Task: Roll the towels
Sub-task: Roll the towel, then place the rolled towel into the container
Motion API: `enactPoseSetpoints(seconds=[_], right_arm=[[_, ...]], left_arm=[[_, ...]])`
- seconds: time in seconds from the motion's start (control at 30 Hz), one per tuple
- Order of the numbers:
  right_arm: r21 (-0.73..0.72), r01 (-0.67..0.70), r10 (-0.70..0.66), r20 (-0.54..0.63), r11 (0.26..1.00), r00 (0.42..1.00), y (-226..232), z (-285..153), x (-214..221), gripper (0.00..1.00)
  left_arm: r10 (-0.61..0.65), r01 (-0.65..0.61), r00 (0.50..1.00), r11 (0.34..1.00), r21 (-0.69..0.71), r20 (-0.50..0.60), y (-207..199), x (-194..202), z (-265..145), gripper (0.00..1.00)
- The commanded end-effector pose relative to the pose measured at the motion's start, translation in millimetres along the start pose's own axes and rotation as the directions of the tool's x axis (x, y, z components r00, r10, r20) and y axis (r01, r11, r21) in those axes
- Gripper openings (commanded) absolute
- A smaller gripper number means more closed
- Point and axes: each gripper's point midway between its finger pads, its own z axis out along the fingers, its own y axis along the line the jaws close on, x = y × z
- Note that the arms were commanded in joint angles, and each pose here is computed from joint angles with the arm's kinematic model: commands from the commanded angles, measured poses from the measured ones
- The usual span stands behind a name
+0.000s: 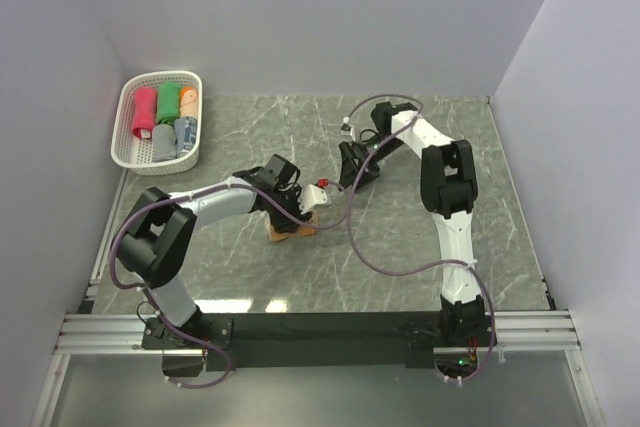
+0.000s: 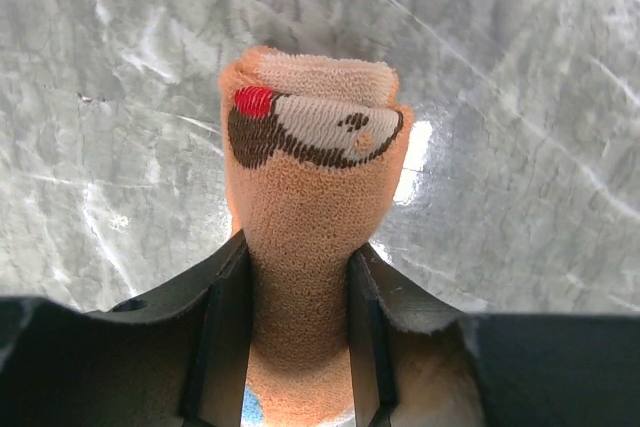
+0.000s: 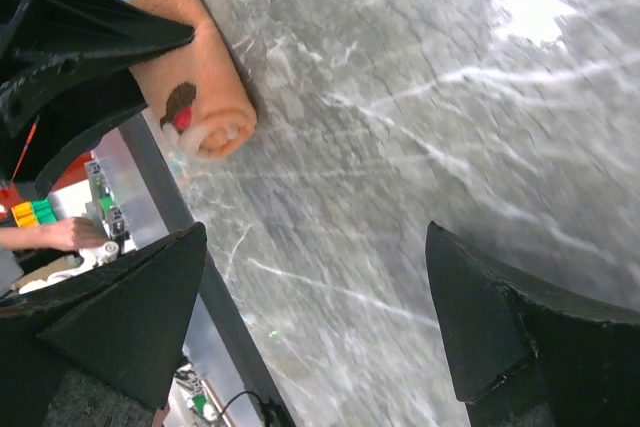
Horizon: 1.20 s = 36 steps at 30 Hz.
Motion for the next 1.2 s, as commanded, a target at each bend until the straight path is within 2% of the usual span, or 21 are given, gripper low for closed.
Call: enactPoseSetpoints(seconds=[0.0,0.07,0.17,0.2,0.27,0.3,0.4,0.5,0.53,0.7,0.8,0.83,0.87,0.9,0.93,0.97,1.0,1.03,1.07,1.1,1.17], right_arm=[[0.036,0.035,-0.036,0.045,0.999,0.998,8.2,-29.8,-7.6,0.96],[0.043,0.027,-0.029,0.058,0.999,0.998,5.2,-35.8,-9.5,0.97],[0.052,0.016,-0.02,0.074,0.999,0.997,0.5,-43.0,-10.4,0.97],[0.055,0.012,-0.016,0.075,0.998,0.997,-0.3,-43.6,-10.2,0.97],[0.058,0.008,-0.012,0.08,0.998,0.997,-2.4,-47.0,-9.3,0.98],[0.063,0.007,-0.012,0.078,0.998,0.997,-2.6,-47.3,-8.6,0.98],[0.069,0.003,-0.01,0.104,0.998,0.995,-3.1,-58.0,-9.2,0.98],[0.079,0.0,-0.011,0.137,0.997,0.991,-2.9,-71.0,-10.5,0.98],[0.083,-0.002,-0.01,0.147,0.997,0.989,-1.8,-75.0,-10.9,0.98],[0.082,-0.028,0.012,0.196,0.996,0.98,-5.4,-93.0,-12.1,0.99],[0.092,-0.043,0.023,0.214,0.995,0.977,-8.7,-100.9,-9.9,0.99],[0.093,-0.052,0.031,0.217,0.994,0.976,-9.3,-103.0,-8.2,0.99],[0.094,-0.053,0.031,0.22,0.994,0.975,-9.7,-104.3,-7.8,0.99],[0.091,-0.061,0.04,0.224,0.994,0.974,-11.1,-105.4,-6.6,1.0],[0.089,-0.075,0.053,0.228,0.993,0.972,-12.6,-107.8,-4.0,1.0],[0.09,-0.078,0.055,0.231,0.993,0.971,-13.4,-108.8,-3.7,1.0],[0.09,-0.082,0.059,0.233,0.993,0.971,-14.4,-109.9,-2.5,1.0],[0.089,-0.094,0.071,0.237,0.992,0.969,-15.4,-110.9,-0.2,1.0],[0.094,-0.093,0.067,0.241,0.991,0.968,-17.6,-111.7,-0.3,1.0],[0.092,-0.1,0.076,0.239,0.991,0.968,-17.4,-110.8,1.4,1.0],[0.091,-0.105,0.081,0.241,0.99,0.967,-16.9,-110.5,2.0,1.0]], left_arm=[[-0.162,0.191,0.936,0.979,0.066,-0.312,-40.0,87.7,17.0,0.4],[-0.165,0.198,0.93,0.978,0.068,-0.328,-42.3,93.7,19.2,0.41],[-0.173,0.209,0.925,0.975,0.074,-0.338,-44.1,96.2,20.4,0.34],[-0.183,0.222,0.923,0.972,0.08,-0.338,-45.1,95.2,20.8,0.22],[-0.222,0.262,0.919,0.961,0.086,-0.325,-43.4,87.1,17.8,0.11],[-0.246,0.281,0.921,0.956,0.077,-0.302,-39.3,80.0,14.7,0.01],[-0.403,0.414,0.895,0.91,0.017,-0.192,-7.9,53.5,-5.7,0.01],[-0.544,0.542,0.838,0.839,-0.036,-0.04,33.0,27.2,-41.7,0.01],[-0.597,0.596,0.802,0.801,-0.059,-0.003,46.2,27.0,-53.3,0.01],[-0.693,0.705,0.709,0.704,-0.089,0.134,90.7,7.1,-113.6,0.0],[-0.758,0.788,0.612,0.608,-0.097,0.228,126.5,10.5,-156.2,0.0],[-0.788,0.831,0.553,0.544,-0.113,0.271,143.7,21.7,-173.9,0.0],[-0.78,0.844,0.532,0.518,-0.137,0.331,162.7,18.7,-197.2,0.0],[-0.791,0.864,0.502,0.469,-0.182,0.349,177.7,31.0,-206.5,0.01],[-0.818,0.902,0.43,0.379,-0.206,0.381,191.8,54.2,-226.2,0.0],[-0.794,0.905,0.425,0.358,-0.232,0.433,210.0,55.9,-251.2,0.0],[-0.806,0.915,0.398,0.318,-0.247,0.438,221.8,71.0,-256.3,0.0],[-0.808,0.925,0.361,0.246,-0.291,0.465,233.7,97.1,-274.1,0.0],[-0.79,0.922,0.359,0.217,-0.321,0.497,244.9,102.9,-292.5,0.0],[-0.791,0.924,0.332,0.163,-0.346,0.514,254.2,124.1,-301.3,0.0],[-0.75,0.896,0.342,0.078,-0.438,0.566,272.4,148.3,-321.6,0.0]])
